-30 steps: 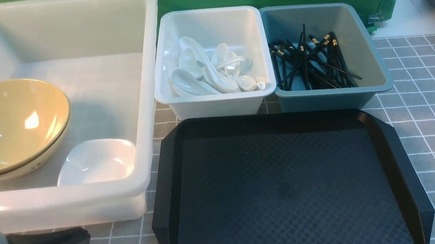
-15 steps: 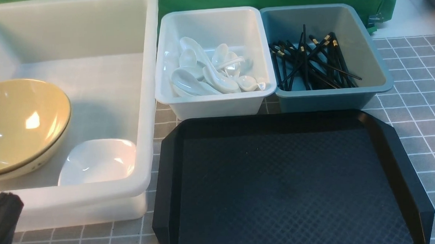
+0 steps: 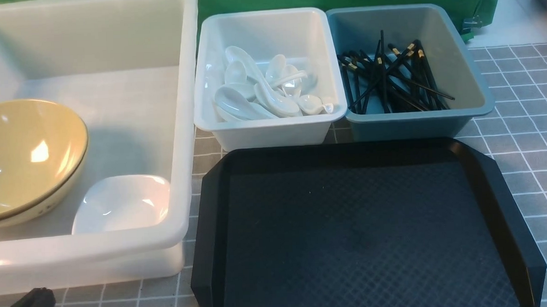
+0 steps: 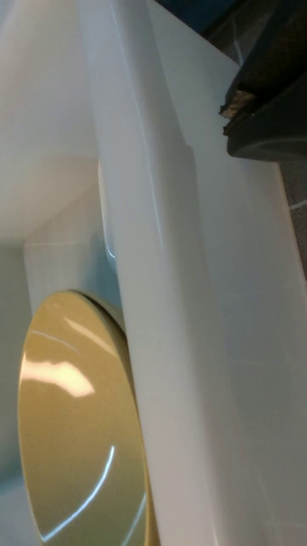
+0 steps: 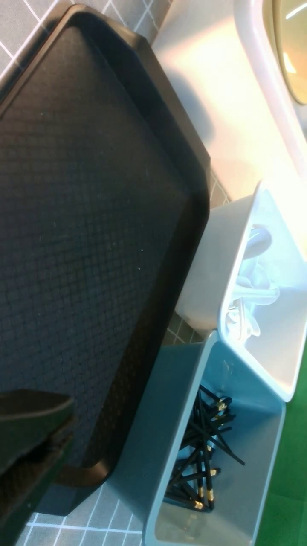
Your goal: On grey table put chopsticks spoon bowls plates into blue grey white boxes.
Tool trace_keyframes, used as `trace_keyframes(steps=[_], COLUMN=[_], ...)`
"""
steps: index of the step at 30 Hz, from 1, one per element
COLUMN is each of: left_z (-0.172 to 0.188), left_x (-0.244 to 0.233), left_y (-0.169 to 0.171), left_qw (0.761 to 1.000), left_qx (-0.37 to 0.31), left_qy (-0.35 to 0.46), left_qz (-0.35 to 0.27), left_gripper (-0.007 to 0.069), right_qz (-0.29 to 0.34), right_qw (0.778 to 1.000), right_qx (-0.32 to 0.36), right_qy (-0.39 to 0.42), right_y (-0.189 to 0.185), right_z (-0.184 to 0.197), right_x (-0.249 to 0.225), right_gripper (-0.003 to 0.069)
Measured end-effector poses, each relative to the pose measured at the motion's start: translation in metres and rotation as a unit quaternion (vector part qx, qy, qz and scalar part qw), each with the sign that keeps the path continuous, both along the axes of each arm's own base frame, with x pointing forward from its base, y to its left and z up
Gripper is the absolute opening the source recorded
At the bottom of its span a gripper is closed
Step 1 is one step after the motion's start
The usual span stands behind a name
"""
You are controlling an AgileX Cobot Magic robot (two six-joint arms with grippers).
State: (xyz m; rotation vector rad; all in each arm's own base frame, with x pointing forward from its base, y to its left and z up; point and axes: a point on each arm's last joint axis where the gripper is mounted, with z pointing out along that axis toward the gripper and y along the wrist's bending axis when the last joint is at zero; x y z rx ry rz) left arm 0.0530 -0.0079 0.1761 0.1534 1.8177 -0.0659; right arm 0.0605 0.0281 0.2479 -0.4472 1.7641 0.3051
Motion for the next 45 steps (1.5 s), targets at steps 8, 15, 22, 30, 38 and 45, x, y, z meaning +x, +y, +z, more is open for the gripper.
trace_keyframes(steps=[8, 15, 22, 30, 38, 45], left_z=[0.000, 0.000, 0.000, 0.000, 0.000, 0.000], left_x=[0.000, 0.000, 0.000, 0.000, 0.000, 0.000], left_y=[0.000, 0.000, -0.001, -0.001, -0.001, -0.001], left_qw=[1.000, 1.000, 1.000, 1.000, 1.000, 1.000], left_qx=[-0.001, -0.001, -0.001, -0.002, -0.003, -0.003], left_qy=[0.000, 0.000, -0.001, -0.001, -0.002, -0.002], left_qz=[-0.003, -0.003, -0.004, -0.007, -0.008, -0.008], left_gripper=[-0.0008, -0.0008, -0.0008, -0.0008, -0.0008, -0.0008], right_qz=[0.000, 0.000, -0.021, -0.156, -0.260, -0.263], right_qw=[1.000, 1.000, 0.999, 0.986, 0.965, 0.964], right_qx=[0.000, 0.000, 0.016, 0.023, 0.032, 0.027], right_qy=[0.000, 0.000, -0.033, -0.056, 0.007, 0.010], right_y=[0.000, 0.000, -0.006, -0.021, -0.032, -0.032], right_z=[0.000, 0.000, -0.017, -0.059, -0.071, -0.072], right_x=[0.000, 0.000, -0.006, -0.005, -0.006, -0.007], right_gripper=[0.0057, 0.0060, 0.0067, 0.0078, 0.0082, 0.0092])
